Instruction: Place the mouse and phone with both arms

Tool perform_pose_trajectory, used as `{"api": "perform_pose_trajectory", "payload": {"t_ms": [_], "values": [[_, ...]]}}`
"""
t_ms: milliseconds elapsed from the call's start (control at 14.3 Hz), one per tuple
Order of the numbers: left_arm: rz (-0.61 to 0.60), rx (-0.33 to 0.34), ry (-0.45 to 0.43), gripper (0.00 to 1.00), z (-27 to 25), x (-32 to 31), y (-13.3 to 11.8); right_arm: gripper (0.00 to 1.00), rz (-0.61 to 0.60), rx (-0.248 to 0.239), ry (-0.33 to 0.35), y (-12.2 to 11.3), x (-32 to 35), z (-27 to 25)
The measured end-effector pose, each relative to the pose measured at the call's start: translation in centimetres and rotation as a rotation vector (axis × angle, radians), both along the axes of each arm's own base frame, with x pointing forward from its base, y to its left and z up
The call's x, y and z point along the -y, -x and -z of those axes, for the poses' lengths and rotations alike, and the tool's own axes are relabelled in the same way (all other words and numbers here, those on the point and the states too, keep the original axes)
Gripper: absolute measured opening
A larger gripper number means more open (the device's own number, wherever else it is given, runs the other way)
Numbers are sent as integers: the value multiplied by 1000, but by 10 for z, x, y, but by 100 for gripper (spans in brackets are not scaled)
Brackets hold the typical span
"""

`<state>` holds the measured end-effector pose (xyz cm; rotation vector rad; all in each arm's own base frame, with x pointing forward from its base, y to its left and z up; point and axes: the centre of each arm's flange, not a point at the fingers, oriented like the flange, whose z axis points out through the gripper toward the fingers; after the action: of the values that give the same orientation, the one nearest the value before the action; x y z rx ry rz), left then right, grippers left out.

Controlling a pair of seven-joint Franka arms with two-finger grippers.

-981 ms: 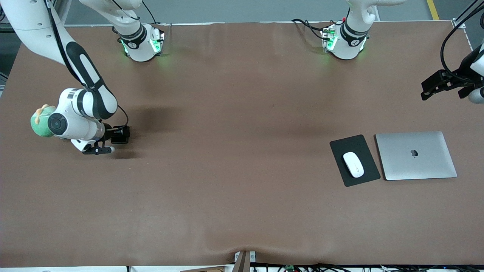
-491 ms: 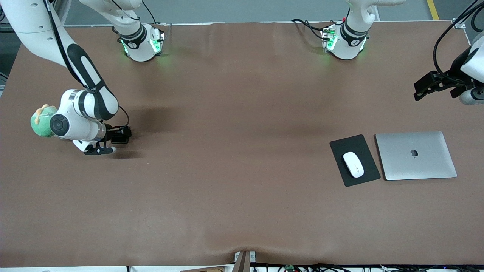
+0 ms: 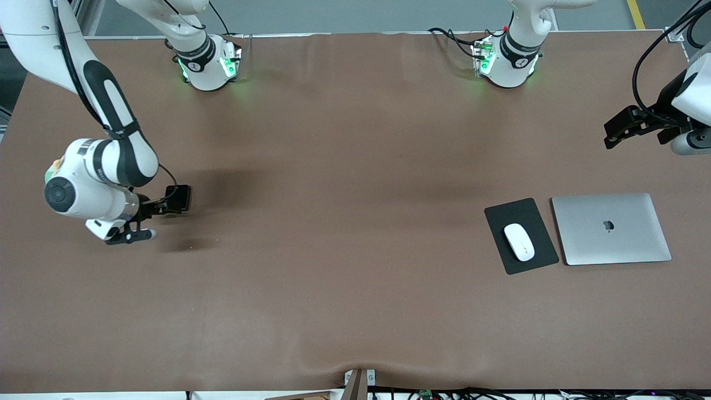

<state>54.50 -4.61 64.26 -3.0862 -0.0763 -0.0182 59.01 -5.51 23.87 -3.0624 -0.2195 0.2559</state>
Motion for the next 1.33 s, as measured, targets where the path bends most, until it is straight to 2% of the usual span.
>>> {"api": "perform_pose_trajectory", "payload": {"t_ms": [210,421,911,1121,1332], "values": [[-1,0,0,100,0,0,0,100,-3,54,3,-42,6,-63],[-1,1,0,100,0,0,0,100,-3,118,8,-73,10,-126],[0,1,0,100,0,0,0,100,0,272,26,-108,17,-213],[-1,2,0,100,0,-1,0,100,9,289,33,-108,26,-264],[-3,3,0,100,-1,-2,0,100,-20,247,42,-88,24,-308]]}}
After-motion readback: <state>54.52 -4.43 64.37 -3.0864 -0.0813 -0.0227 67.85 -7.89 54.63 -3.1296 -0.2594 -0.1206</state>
